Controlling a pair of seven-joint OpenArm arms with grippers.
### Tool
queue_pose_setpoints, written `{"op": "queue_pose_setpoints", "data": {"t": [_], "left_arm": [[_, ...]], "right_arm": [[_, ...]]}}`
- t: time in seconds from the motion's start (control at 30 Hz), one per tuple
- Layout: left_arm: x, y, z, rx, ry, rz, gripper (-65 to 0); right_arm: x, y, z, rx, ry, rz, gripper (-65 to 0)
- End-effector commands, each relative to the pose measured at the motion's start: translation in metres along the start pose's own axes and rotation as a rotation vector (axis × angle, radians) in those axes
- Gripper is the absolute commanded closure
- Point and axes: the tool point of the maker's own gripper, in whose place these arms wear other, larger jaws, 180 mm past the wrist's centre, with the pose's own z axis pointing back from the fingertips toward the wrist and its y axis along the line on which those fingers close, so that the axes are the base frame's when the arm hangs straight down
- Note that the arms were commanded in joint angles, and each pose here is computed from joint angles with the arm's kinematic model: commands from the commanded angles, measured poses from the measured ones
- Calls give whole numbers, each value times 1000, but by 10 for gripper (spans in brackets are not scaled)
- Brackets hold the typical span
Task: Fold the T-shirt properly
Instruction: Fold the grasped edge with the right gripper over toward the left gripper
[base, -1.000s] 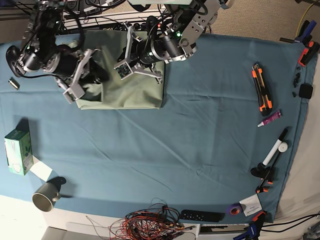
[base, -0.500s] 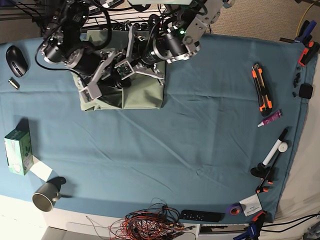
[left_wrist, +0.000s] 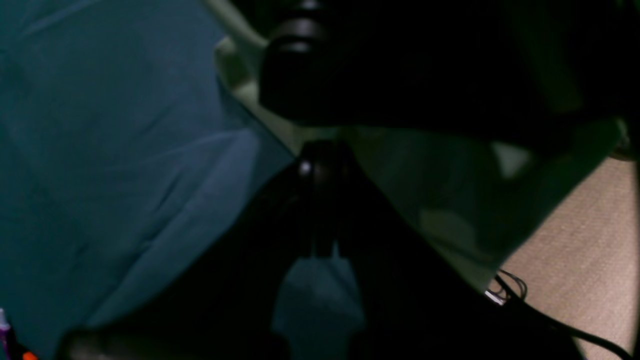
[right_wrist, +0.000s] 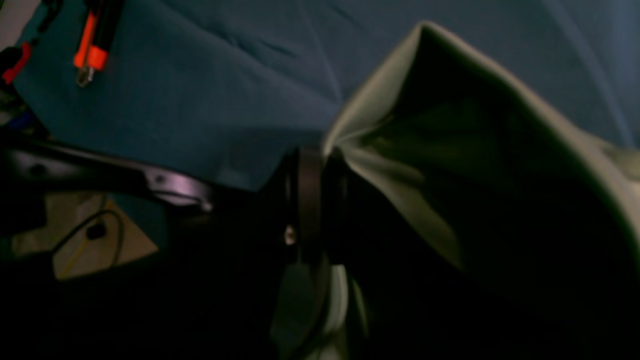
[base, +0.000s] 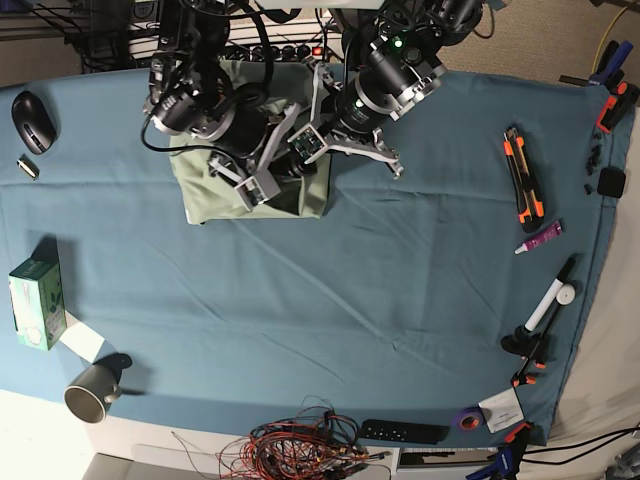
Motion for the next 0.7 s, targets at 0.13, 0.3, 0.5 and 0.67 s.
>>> {"op": "queue_pose_setpoints", "data": {"t": [0.13, 0.3, 0.5, 0.67], "left_arm": [[9, 12, 4, 33, -39, 20, 0], [1, 38, 5, 125, -22, 87, 0], [-17, 84, 14, 274, 13, 164, 0], [-27, 111, 22, 341, 19, 217, 0]], "right_arm": [[16, 2, 0, -18, -61, 2, 0], [18, 4, -2, -14, -69, -8, 0], [2, 3, -12, 3, -33, -47, 0], [-10, 1, -25, 27, -7, -91, 0]]}}
